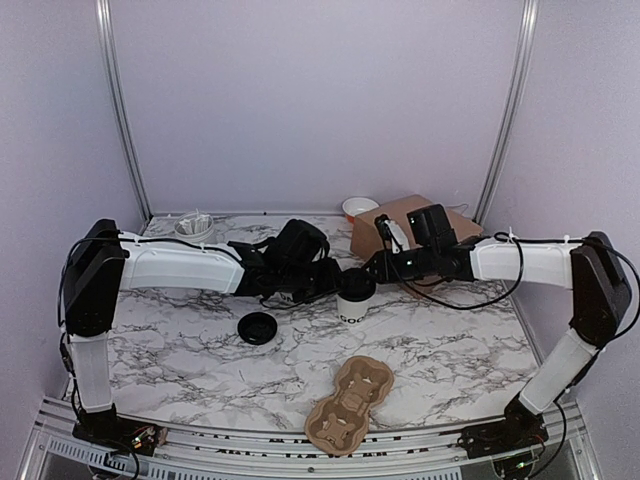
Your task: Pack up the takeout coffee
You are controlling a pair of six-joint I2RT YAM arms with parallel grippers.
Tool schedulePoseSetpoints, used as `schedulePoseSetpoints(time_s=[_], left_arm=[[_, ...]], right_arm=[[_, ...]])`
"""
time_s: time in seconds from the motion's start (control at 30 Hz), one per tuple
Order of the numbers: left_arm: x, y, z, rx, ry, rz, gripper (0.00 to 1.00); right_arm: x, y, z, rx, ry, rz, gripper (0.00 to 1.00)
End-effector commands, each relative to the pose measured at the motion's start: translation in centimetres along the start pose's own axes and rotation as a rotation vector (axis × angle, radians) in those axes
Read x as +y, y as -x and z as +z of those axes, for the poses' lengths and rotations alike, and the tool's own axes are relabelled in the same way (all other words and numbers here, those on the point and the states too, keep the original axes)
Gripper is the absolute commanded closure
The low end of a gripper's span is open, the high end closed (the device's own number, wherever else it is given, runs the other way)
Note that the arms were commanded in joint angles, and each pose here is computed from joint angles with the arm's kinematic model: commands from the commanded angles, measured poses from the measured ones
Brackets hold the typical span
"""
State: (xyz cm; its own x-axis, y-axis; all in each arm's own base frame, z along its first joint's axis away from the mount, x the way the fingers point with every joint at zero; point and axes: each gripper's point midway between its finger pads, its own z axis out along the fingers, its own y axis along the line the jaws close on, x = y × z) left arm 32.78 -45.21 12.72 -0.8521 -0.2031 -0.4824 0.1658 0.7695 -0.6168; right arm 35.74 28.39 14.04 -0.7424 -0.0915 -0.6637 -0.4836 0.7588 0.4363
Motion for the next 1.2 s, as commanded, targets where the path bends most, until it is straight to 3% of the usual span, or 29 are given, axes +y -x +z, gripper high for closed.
schedulePoseSetpoints(time_s=[0.0, 0.6, 0.93, 1.17], left_arm=[[1.5, -1.2, 0.0, 0.029, 0.047, 0.019, 0.51], [3.3, -2.7, -2.7, 0.061, 0.061, 0.013, 0.51], [4.1, -3.9, -3.3, 0.080, 0.089, 0.050, 0.51], [3.3, -3.6, -3.8, 0.067, 0.078, 0.078, 0.51]], right_arm=[[-0.1, -3.5, 0.4, 0.088, -0.023, 0.043, 0.73], [4.5, -6.0, -0.4, 0.080, 0.042, 0.122, 0.75], [5.8, -3.5, -1.6, 0.017, 0.064, 0.100, 0.50], [7.0, -1.3, -3.3, -0.052, 0.092, 0.082, 0.43]])
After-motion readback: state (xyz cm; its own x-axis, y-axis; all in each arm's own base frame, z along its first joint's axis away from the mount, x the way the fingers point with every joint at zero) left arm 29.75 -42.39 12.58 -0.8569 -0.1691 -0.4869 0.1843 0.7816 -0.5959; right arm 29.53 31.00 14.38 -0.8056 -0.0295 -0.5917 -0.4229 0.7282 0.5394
